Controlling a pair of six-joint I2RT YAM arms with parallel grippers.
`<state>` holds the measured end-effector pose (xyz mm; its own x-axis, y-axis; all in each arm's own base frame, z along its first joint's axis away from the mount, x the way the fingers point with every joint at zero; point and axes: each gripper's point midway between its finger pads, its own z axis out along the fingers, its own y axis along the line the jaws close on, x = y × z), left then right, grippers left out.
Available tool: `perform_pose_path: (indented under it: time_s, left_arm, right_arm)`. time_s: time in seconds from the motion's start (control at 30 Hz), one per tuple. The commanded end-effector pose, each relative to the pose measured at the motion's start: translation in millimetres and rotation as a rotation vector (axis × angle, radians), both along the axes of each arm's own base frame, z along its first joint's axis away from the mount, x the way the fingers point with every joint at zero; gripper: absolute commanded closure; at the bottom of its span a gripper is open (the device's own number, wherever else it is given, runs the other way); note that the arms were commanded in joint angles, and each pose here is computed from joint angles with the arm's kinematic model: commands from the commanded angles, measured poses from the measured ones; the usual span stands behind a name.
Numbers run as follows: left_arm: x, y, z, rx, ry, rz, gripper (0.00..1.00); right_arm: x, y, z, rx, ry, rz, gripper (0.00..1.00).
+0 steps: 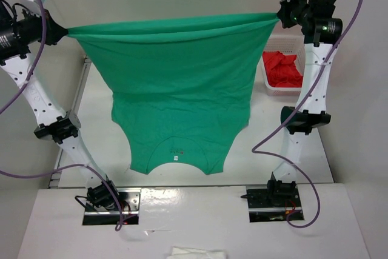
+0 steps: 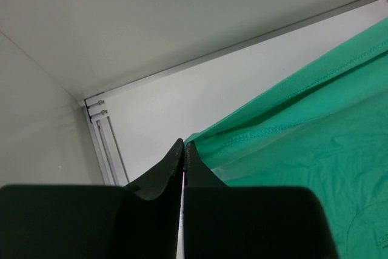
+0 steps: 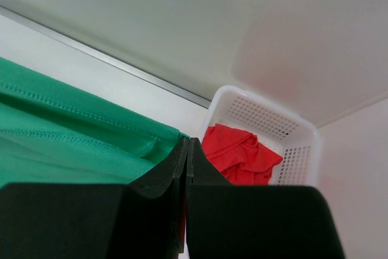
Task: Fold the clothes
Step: Fold the tank top
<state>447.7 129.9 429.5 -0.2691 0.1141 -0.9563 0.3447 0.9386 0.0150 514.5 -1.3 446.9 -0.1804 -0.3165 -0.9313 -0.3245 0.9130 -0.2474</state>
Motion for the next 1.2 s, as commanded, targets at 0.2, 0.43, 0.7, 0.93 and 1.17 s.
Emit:
perform_pose_path:
  time_s: [0.2,0.43,0.7,0.93,1.17]
  left_arm:
    - [7,6,8,0.009,-0.052,-0.008,1.0]
    - [32,21,-14,-0.019,-0.034,-0.001,1.0]
    - [57,36,-24,-0.053,-0.057,0.025,1.0]
    - [79,25,-43,-0.067,-0.036,0.007,1.0]
    - [115,-10,-99,-0.075,0.061,-0.057,1.0]
  right_arm:
    - [29,-14,-17,0.003,-0.01,-0.059,1.0]
    - [58,-7,-36,0.005,-0.022,-0.059,1.0]
    - [84,-17,-43,0.026,-0.067,-0.094,1.0]
    - [105,-22,-56,0.004,-0.089,-0.13,1.0]
    - [128,-24,-82,-0.012,-0.083,-0.152,1.0]
